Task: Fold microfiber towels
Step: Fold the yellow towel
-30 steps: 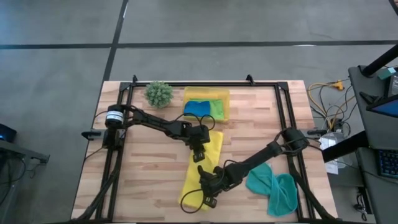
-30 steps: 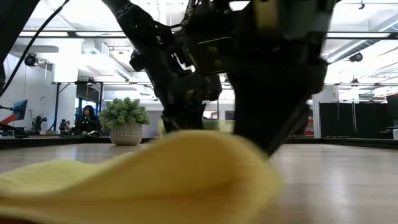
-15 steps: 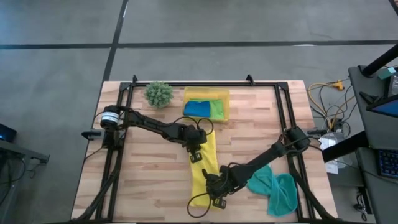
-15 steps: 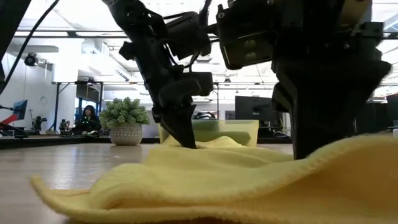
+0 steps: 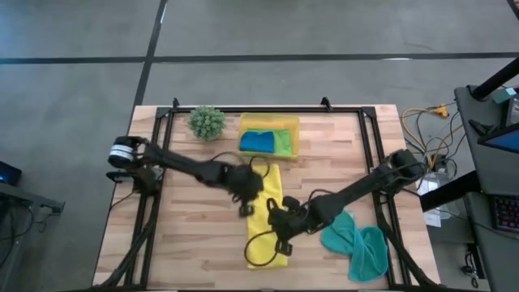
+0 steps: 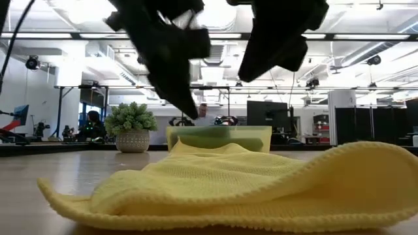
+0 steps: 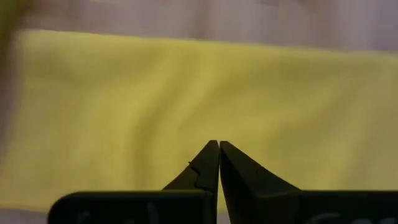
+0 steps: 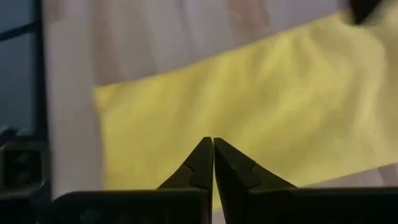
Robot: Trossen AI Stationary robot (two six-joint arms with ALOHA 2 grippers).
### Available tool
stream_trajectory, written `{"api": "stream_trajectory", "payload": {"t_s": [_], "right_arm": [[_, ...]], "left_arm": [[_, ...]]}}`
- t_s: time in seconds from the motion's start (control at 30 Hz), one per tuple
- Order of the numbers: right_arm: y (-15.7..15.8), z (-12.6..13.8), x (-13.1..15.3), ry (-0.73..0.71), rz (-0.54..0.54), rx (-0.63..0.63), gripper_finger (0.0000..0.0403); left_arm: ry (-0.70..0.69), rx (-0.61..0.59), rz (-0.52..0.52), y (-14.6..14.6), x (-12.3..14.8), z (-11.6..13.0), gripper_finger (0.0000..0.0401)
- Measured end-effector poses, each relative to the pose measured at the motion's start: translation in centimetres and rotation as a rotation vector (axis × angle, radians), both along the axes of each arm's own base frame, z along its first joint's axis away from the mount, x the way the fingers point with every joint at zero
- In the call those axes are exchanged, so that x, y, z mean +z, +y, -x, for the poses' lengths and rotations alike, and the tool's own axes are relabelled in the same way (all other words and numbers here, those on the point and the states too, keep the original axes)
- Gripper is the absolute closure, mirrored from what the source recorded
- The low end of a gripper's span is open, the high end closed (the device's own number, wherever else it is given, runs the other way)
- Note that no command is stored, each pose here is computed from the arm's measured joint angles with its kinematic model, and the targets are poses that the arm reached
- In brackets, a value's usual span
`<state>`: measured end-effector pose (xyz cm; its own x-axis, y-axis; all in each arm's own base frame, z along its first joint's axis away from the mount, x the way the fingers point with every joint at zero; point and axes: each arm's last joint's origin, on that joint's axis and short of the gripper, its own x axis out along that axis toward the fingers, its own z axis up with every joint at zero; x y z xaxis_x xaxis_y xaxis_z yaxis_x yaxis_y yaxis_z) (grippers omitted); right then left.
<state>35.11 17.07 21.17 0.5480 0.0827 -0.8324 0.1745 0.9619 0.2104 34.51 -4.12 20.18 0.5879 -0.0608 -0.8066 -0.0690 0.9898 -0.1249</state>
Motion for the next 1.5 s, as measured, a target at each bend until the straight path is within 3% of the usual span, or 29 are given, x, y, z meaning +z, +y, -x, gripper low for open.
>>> {"api": "stream_trajectory", "payload": {"t_s": [0.1, 0.23, 0.37, 0.47, 0.63, 0.77, 0.9, 1.23, 1.4, 1.5], "right_arm": [[-0.4, 1.2, 0.7, -0.080, -0.049, 0.063, 0.0394], [-0.7, 3.9, 1.3, -0.178, -0.122, 0.116, 0.0394], [-0.5, 7.0, 1.1, -0.204, -0.162, 0.140, 0.0394], [-0.1, 8.5, 0.2, -0.190, -0.157, 0.180, 0.0394], [1.6, 9.2, -1.2, -0.211, -0.174, 0.238, 0.0393], [3.1, 9.9, -2.6, -0.168, -0.143, 0.309, 0.0375], [4.0, 10.2, -3.0, -0.154, -0.143, 0.325, 0.0341], [4.2, 10.3, -3.3, -0.124, -0.179, 0.268, 0.0275], [4.4, 10.3, -3.1, -0.123, -0.204, 0.246, 0.0268], [4.5, 10.3, -3.1, -0.121, -0.212, 0.238, 0.0272]], "left_arm": [[-0.024, -0.104, 0.006, -3.2, 0.3, 2.4, 0.0401], [-0.156, -0.242, 0.017, -8.4, 1.5, 6.3, 0.0401], [-0.276, -0.305, -0.044, -13.2, 2.1, 9.8, 0.0401], [-0.368, -0.337, -0.037, -15.8, 2.4, 10.7, 0.0401], [-0.324, -0.352, 0.001, -18.5, 1.2, 9.1, 0.0401], [-0.232, -0.369, -0.056, -20.0, 0.0, 7.5, 0.0389], [-0.205, -0.388, -0.081, -20.9, -0.7, 6.4, 0.0344], [-0.123, -0.453, -0.076, -21.4, -3.2, 3.9, 0.0172], [-0.112, -0.498, -0.193, -20.6, -3.5, 2.5, 0.0144], [-0.090, -0.509, -0.172, -19.8, -4.0, 1.8, 0.0143]]}}
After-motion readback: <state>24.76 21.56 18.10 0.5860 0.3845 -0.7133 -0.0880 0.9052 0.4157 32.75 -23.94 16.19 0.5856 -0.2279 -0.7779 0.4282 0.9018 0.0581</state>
